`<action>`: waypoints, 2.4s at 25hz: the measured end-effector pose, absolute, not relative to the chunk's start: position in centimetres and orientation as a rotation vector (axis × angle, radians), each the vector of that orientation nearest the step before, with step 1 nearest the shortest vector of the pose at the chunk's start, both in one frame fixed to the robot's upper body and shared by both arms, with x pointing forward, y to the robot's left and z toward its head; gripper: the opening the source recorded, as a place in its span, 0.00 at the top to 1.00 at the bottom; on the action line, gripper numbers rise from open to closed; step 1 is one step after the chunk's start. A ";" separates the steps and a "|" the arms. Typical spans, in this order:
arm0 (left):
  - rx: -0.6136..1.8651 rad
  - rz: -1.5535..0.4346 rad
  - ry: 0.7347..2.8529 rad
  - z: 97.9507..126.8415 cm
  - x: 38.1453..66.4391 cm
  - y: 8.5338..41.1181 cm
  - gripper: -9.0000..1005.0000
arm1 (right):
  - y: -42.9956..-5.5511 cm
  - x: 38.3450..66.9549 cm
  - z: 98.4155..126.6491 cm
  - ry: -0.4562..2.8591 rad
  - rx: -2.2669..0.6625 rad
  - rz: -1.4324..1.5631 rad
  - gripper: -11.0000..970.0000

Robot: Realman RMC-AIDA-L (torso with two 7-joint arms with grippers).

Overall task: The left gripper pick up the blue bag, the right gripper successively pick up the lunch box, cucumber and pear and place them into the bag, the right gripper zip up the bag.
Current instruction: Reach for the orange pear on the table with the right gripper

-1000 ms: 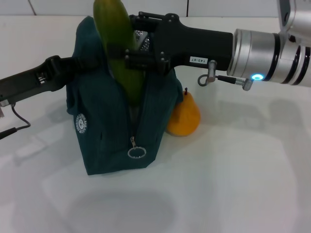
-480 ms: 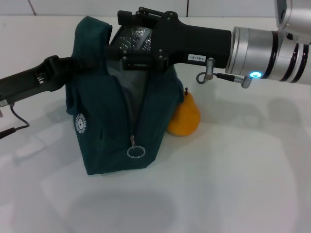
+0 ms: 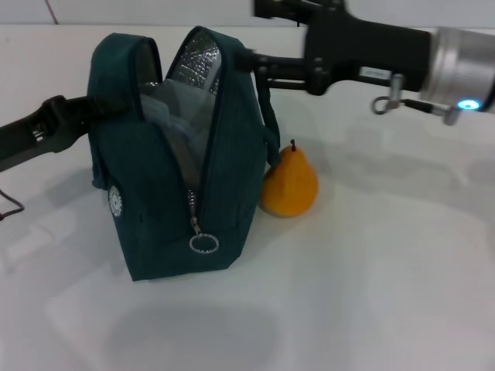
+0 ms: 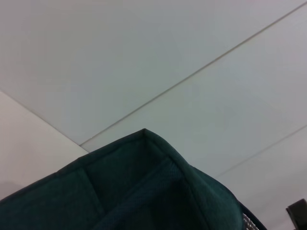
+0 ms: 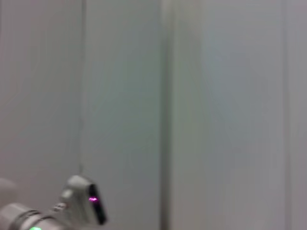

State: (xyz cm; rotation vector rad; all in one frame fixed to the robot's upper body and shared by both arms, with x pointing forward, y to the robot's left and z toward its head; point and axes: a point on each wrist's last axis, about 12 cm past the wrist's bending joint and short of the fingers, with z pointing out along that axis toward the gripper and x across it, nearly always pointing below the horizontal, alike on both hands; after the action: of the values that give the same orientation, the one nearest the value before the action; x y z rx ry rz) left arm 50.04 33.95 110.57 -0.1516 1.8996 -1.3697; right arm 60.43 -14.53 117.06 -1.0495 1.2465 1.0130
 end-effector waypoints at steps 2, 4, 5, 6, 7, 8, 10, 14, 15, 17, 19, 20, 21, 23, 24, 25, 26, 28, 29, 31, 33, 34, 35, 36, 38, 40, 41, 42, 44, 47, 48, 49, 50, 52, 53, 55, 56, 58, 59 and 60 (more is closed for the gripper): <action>-0.165 -1.366 1.894 110.4 49.8 34.1 0.95 | -16.2 60.4 116.8 1.274 -1.023 0.977 0.17; -0.186 -1.361 1.889 110.1 49.5 34.4 0.95 | -17.4 60.1 116.4 1.295 -1.023 0.945 0.17; -0.191 -1.359 1.887 110.0 49.4 34.5 0.95 | -18.0 59.8 116.1 1.307 -1.024 0.925 0.17; -0.205 -1.357 1.882 109.8 49.2 34.7 0.95 | -18.7 59.5 115.7 1.324 -1.019 0.913 0.17; -0.213 -1.356 1.879 109.6 49.1 34.8 0.95 | -18.9 59.4 115.6 1.329 -1.019 0.910 0.17; -0.219 -1.356 1.878 109.5 49.0 34.9 0.95 | -19.3 59.1 115.2 1.353 -1.012 0.910 0.17; -0.223 -1.358 1.878 109.3 48.9 34.9 0.95 | -20.0 58.8 114.4 1.406 -0.997 0.918 0.18; -0.227 -1.360 1.878 109.2 48.9 34.8 0.95 | -20.5 58.4 113.1 1.463 -0.965 0.925 0.18; -0.227 -1.360 1.878 109.1 48.9 34.8 0.95 | -20.7 58.1 112.1 1.495 -0.950 0.921 0.18; -0.227 -1.361 1.878 109.1 48.9 34.8 0.95 | -20.7 58.0 111.5 1.516 -0.942 0.921 0.18; -0.229 -1.363 1.879 109.1 48.8 34.8 0.95 | -20.6 57.8 110.7 1.541 -0.933 0.919 0.18; -0.233 -1.365 1.882 109.0 48.8 34.8 0.95 | -20.6 57.8 110.4 1.549 -0.932 0.916 0.18; -0.237 -1.368 1.883 108.9 48.8 34.7 0.95 | -20.5 57.7 110.2 1.550 -0.935 0.914 0.18; -0.238 -1.370 1.885 108.8 48.8 34.7 0.95 | -20.4 57.7 110.0 1.549 -0.943 0.908 0.18; -0.237 -1.371 1.885 108.8 48.8 34.7 0.95 | -20.3 57.6 109.9 1.551 -0.949 0.901 0.18; -0.236 -1.371 1.885 108.8 48.8 34.7 0.95 | -20.3 57.6 109.8 1.553 -0.953 0.895 0.18; -0.235 -1.371 1.885 108.8 48.9 34.7 0.95 | -20.2 57.6 109.7 1.559 -0.961 0.887 0.18; -0.234 -1.374 1.885 108.8 48.9 34.6 0.95 | -20.0 57.6 109.3 1.570 -0.977 0.876 0.18; -0.234 -1.375 1.885 108.8 48.9 34.6 0.95 | -19.9 57.5 109.2 1.573 -0.986 0.872 0.18; -0.234 -1.376 1.884 108.8 48.9 34.6 0.95 | -19.6 57.5 108.8 1.575 -1.002 0.866 0.19; -0.235 -1.376 1.885 108.8 48.9 34.6 0.95 | -19.4 57.5 108.6 1.575 -1.008 0.865 0.19; -0.235 -1.376 1.885 108.8 48.9 34.6 0.95 | -19.4 57.5 108.6 1.574 -1.010 0.865 0.19; -0.235 -1.377 1.885 108.8 48.9 34.5 0.95 | -19.3 57.5 108.6 1.572 -1.012 0.864 0.19; -0.235 -1.377 1.886 108.8 48.9 34.5 0.95 | -19.2 57.6 108.6 1.569 -1.016 0.863 0.19; -0.235 -1.377 1.886 108.8 48.9 34.5 0.95 | -19.1 57.7 108.7 1.558 -1.023 0.858 0.19; -0.234 -1.377 1.886 108.8 49.0 34.5 0.95 | -18.9 57.8 108.8 1.554 -1.028 0.855 0.19; -0.234 -1.378 1.886 108.8 49.0 34.5 0.95 | -18.8 57.9 108.8 1.554 -1.028 0.854 0.19; -0.233 -1.379 1.886 108.8 49.0 34.5 0.95 | -18.6 58.0 108.8 1.557 -1.032 0.852 0.19; -0.233 -1.380 1.886 108.8 49.0 34.4 0.95 | -18.2 58.3 108.8 1.560 -1.042 0.849 0.20; -0.232 -1.381 1.886 108.8 49.0 34.4 0.95 | -17.5 58.6 108.6 1.562 -1.065 0.842 0.20; -0.232 -1.382 1.886 108.8 49.0 34.3 0.95 | -17.4 58.6 108.6 1.561 -1.068 0.839 0.21; -0.232 -1.383 1.886 108.7 49.0 34.3 0.95 | -17.1 58.6 108.5 1.560 -1.077 0.833 0.21; -0.232 -1.383 1.886 108.7 49.0 34.3 0.95 | -16.9 58.5 108.4 1.556 -1.083 0.829 0.21; -0.235 -1.383 1.885 108.7 49.0 34.3 0.95 | -16.5 58.5 108.3 1.553 -1.089 0.820 0.21; -0.236 -1.383 1.884 108.7 49.0 34.3 0.95 | -16.4 58.5 108.3 1.553 -1.091 0.819 0.22; -0.239 -1.384 1.884 108.7 48.9 34.4 0.95 | -16.3 58.5 108.2 1.559 -1.093 0.811 0.22; -0.239 -1.384 1.884 108.7 48.9 34.4 0.95 | -16.3 58.5 108.2 1.561 -1.093 0.808 0.22; -0.242 -1.385 1.885 108.6 48.9 34.3 0.95 | -16.3 58.6 108.2 1.561 -1.093 0.805 0.27; -0.243 -1.385 1.885 108.6 48.9 34.3 0.95 | -16.2 58.7 108.2 1.560 -1.094 0.804 0.29; -0.245 -1.386 1.885 108.6 48.9 34.3 0.95 | -16.2 58.7 108.3 1.559 -1.096 0.803 0.31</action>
State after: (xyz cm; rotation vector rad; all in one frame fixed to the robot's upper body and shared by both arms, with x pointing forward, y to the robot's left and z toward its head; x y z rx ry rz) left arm 48.95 34.34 108.59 -0.2447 1.8845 -1.3856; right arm 58.72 -16.18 108.29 -1.0956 1.5586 0.8028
